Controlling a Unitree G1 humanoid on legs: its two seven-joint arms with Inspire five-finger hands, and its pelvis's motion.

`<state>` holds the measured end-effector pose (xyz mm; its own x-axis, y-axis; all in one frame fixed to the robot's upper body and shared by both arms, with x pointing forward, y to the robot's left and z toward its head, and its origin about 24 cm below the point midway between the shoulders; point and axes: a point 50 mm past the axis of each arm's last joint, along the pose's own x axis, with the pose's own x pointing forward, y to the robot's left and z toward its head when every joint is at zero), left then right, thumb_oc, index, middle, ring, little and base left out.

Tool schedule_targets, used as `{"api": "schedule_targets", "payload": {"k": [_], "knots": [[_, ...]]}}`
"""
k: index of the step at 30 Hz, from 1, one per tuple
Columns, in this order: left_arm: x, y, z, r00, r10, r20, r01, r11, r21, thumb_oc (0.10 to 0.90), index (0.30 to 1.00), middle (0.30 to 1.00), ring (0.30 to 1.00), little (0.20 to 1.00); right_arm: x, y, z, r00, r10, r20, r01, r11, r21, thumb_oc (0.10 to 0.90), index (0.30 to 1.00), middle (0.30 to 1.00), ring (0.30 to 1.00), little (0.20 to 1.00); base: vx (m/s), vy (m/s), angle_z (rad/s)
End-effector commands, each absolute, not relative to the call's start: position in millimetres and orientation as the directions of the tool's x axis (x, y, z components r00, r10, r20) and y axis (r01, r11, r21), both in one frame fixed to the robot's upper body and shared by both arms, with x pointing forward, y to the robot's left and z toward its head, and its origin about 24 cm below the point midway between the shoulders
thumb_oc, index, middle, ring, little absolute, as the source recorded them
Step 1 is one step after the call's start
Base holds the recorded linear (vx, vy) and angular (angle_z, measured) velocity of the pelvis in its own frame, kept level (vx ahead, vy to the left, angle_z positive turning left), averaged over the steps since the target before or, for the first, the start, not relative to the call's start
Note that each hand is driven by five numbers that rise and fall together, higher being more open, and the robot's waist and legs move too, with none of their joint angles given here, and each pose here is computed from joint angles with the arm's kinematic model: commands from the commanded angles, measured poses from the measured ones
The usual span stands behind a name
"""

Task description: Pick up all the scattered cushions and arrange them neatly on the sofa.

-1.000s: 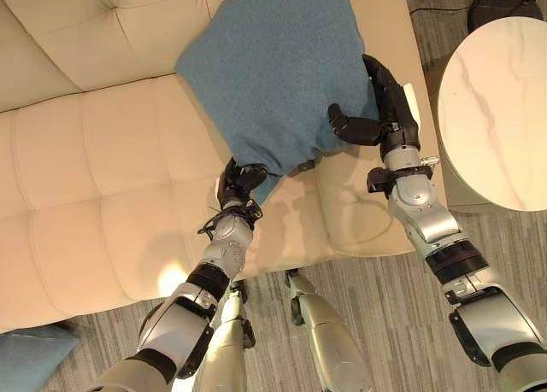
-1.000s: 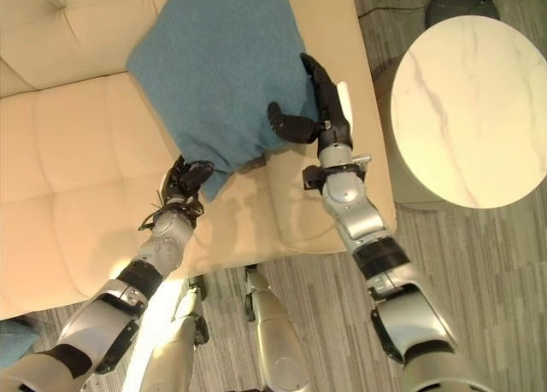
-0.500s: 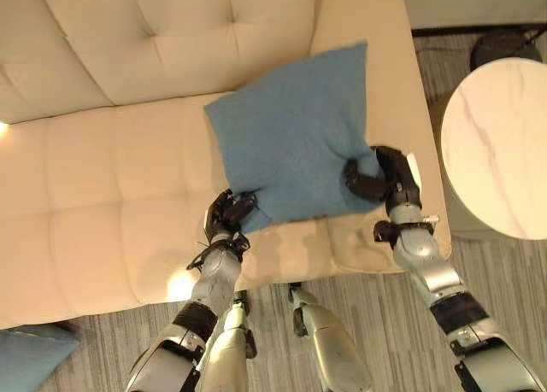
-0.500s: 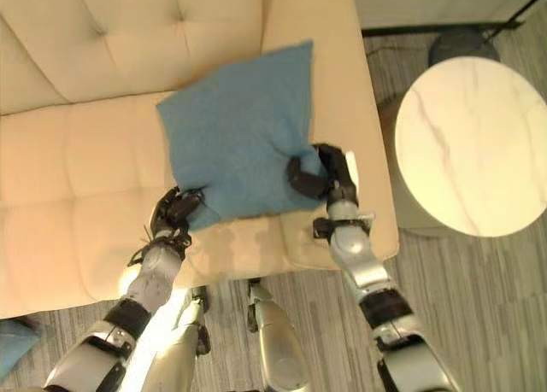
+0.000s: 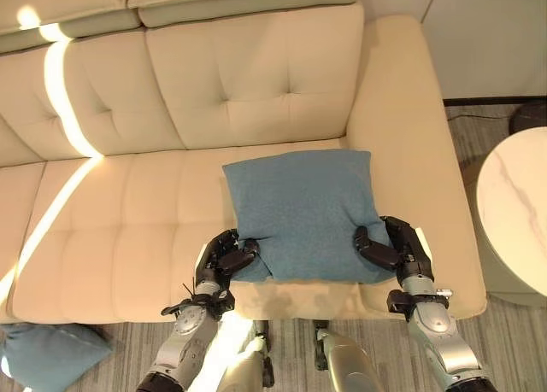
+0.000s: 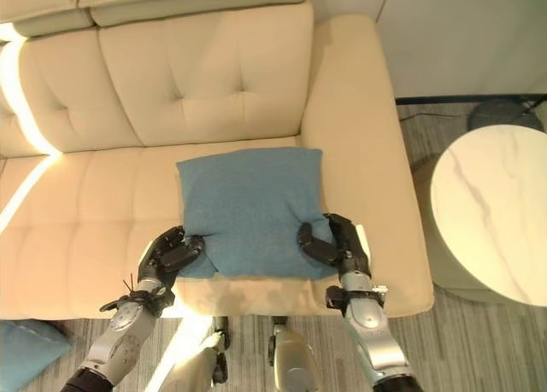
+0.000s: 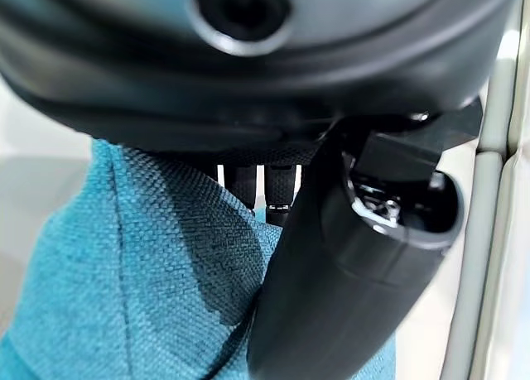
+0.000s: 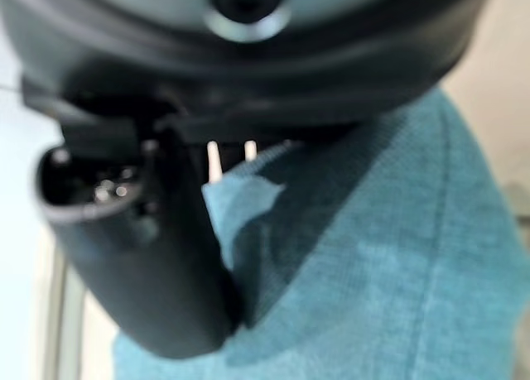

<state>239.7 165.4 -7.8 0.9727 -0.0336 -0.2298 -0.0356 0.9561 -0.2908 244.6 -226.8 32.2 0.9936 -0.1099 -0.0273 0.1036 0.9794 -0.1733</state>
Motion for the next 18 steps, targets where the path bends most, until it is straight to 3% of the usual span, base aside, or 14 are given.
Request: {"api": "schedule_targets", "payload": {"k": [1,6,11,14,18], "knots": [[251.1,143.4,45.0,0.979,-0.190,0.077,0.205,0.930,-0.305,0.400,0.300,0.300,0.300,0.300,250.0,-189.6,73.8,0.972,0.069,0.223,-0.054,0.996,-0.075,0.400,0.300,0.300,0.300,0.300,0.06,0.171,0.29],[255.7,130.9,44.8,0.970,-0.233,0.073,0.244,0.921,-0.303,0.400,0.300,0.300,0.300,0.300,246.8,-201.3,74.3,0.974,0.003,0.226,0.018,0.996,-0.092,0.400,0.300,0.300,0.300,0.300,0.01,0.169,0.60],[261.8,116.2,55.8,0.948,-0.297,0.118,0.318,0.912,-0.258,0.400,0.300,0.300,0.300,0.300,249.3,-203.2,75.6,0.973,-0.027,0.231,0.055,0.992,-0.116,0.400,0.300,0.300,0.300,0.300,0.07,0.376,0.38],[261.4,119.9,57.7,0.943,-0.309,0.122,0.329,0.919,-0.216,0.400,0.300,0.300,0.300,0.300,252.7,-194.9,73.7,0.975,-0.008,0.223,0.030,0.995,-0.096,0.400,0.300,0.300,0.300,0.300,0.01,0.321,-0.05],[252.9,133.1,53.0,0.949,-0.300,0.101,0.314,0.929,-0.193,0.400,0.300,0.300,0.300,0.300,257.9,-178.8,74.0,0.973,0.059,0.222,-0.043,0.996,-0.078,0.400,0.300,0.300,0.300,0.300,0.04,0.308,-1.14]]}}
